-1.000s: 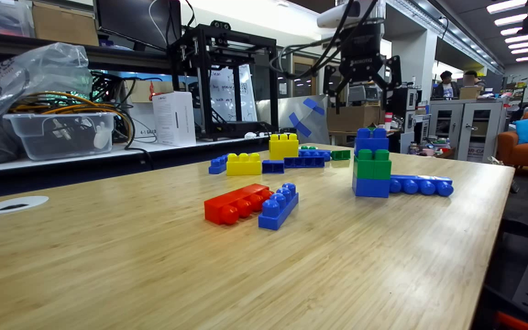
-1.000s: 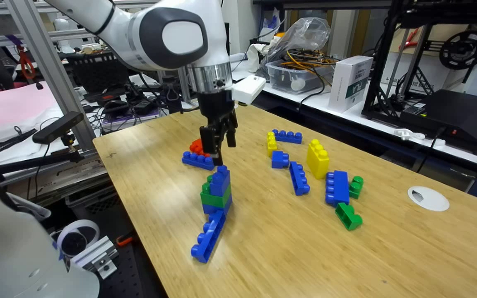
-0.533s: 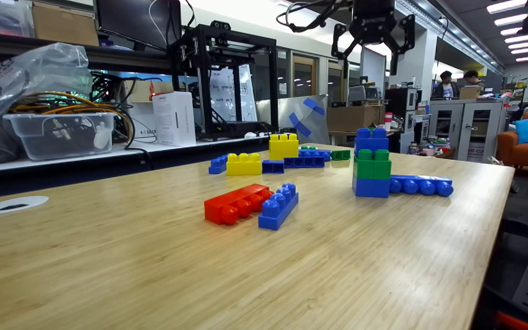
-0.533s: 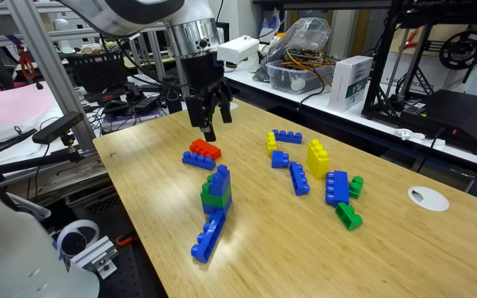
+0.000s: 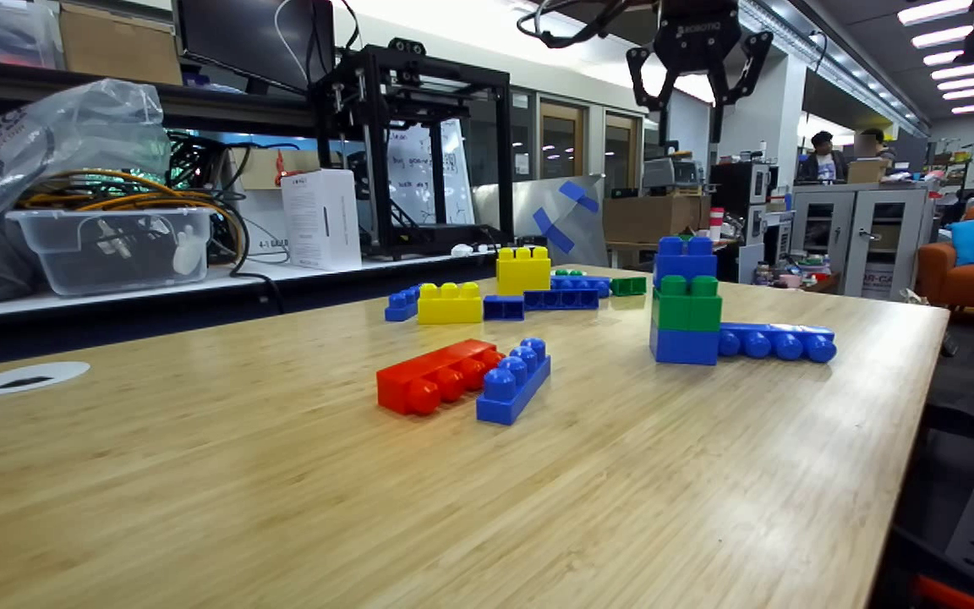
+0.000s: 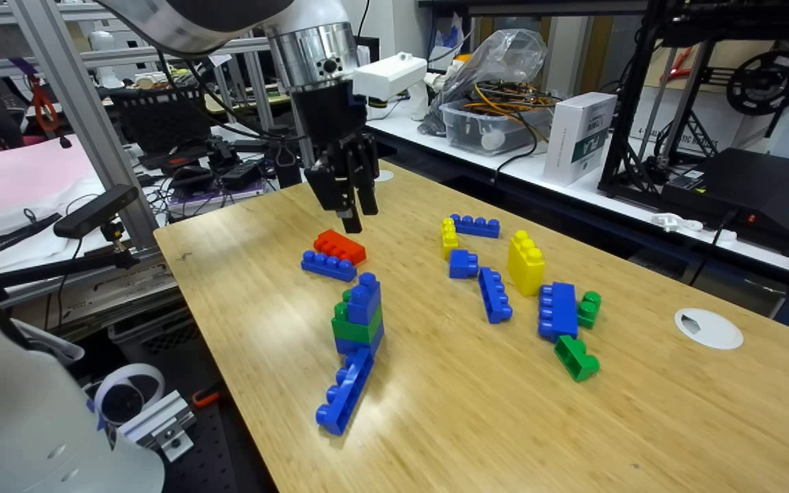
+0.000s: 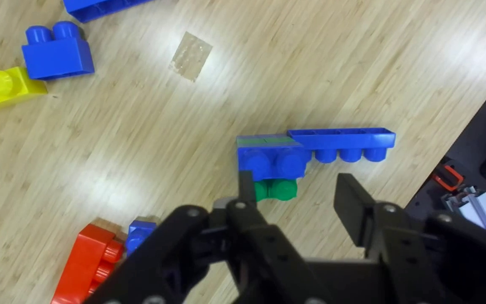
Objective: Move the blue and green object, then pick up the blue object and put it on the blue and green object
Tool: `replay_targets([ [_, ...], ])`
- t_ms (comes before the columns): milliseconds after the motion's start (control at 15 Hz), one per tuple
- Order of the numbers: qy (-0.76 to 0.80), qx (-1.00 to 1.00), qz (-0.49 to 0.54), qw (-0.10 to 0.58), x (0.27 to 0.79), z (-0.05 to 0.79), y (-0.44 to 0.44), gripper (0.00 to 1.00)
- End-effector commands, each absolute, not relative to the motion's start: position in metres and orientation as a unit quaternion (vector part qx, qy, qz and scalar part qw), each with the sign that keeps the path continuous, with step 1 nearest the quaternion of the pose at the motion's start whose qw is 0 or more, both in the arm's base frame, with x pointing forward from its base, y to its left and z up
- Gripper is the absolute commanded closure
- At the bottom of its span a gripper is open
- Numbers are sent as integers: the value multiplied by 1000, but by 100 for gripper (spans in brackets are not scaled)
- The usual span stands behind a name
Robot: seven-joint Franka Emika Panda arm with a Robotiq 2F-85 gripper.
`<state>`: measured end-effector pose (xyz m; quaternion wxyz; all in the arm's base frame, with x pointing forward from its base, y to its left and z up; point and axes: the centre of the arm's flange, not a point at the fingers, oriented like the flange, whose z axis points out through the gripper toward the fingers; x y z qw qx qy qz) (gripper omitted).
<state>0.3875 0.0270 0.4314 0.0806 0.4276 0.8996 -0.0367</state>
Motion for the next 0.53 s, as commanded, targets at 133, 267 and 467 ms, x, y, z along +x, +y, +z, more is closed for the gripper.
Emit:
replay_targets([
  [133,899,433,-31,61,394,404,22,91],
  [267,899,435,-31,49,395,393,20,100],
  [467,898,438,-28,33,398,379,19,100],
])
